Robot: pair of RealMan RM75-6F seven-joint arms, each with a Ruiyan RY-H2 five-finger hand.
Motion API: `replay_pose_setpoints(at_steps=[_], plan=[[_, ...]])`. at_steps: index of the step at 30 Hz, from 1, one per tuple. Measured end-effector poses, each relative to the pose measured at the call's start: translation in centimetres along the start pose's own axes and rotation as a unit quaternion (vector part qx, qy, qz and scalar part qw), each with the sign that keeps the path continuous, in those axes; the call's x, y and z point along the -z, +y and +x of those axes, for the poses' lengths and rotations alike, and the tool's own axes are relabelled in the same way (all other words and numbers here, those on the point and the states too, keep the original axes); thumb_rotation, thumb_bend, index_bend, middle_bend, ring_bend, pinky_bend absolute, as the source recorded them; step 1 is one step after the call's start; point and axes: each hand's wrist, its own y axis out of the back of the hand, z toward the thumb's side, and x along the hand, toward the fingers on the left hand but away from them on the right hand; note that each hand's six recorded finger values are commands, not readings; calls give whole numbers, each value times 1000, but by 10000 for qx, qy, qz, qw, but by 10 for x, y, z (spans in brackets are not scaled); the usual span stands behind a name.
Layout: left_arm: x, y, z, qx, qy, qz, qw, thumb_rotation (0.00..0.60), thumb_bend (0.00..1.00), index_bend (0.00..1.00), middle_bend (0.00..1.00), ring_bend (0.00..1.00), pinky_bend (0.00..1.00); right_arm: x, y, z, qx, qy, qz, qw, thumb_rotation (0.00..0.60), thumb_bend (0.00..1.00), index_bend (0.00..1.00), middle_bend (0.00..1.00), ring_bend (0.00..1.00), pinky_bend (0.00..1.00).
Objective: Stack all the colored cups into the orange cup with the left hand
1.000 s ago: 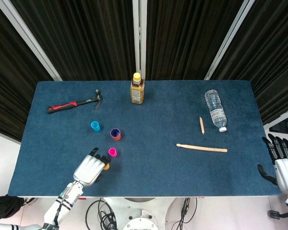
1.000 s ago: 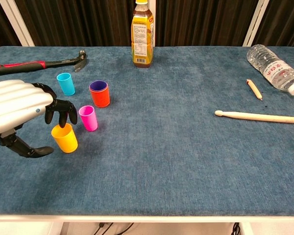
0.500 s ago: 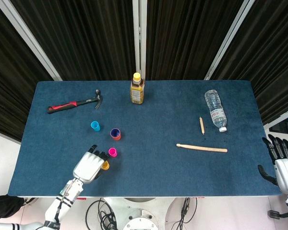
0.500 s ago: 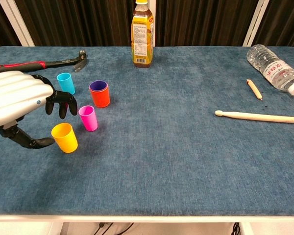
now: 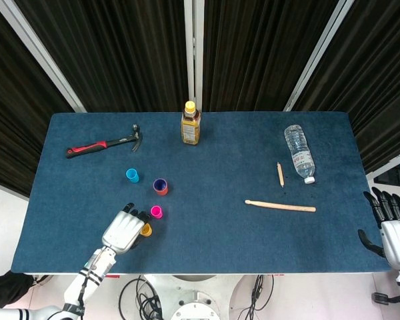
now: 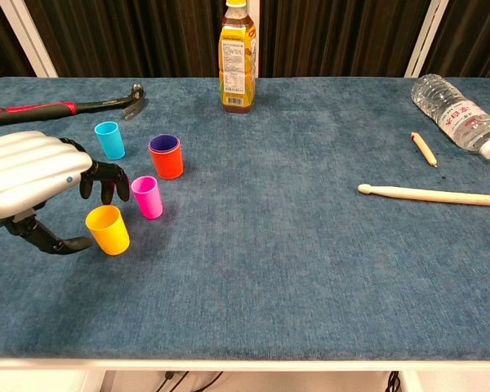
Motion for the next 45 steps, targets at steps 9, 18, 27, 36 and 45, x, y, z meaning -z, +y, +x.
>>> replay_pose_setpoints(at_steps=[9, 18, 27, 36, 45], plan=[[-5, -6, 4, 27, -123, -28, 9999, 600, 250, 423, 420, 446, 282, 3, 0, 1, 7, -61, 0, 10000, 600, 280, 0, 0, 0, 0], [-9, -7, 10, -132, -218, 2, 9997, 600, 287, 497, 511, 567, 361, 6, -1, 1, -42, -97, 0, 9999, 600, 280, 0, 0, 0, 0], [-10, 27, 1, -558, -184, -5, 9983, 600, 295, 503, 518, 575, 365, 7, 1, 1, -4, -97, -15, 10000, 600, 280, 0, 0, 0, 0], [19, 79, 18, -1079, 230, -260, 9936, 600, 295, 502, 516, 572, 366, 0, 1, 3, 22, 18, -21, 10000, 600, 280, 0, 0, 0, 0], [21, 76, 78, -791, 247, -541, 9951, 600, 295, 502, 509, 571, 361, 0, 1, 5, 22, 1, -18, 10000, 600, 280, 0, 0, 0, 0]])
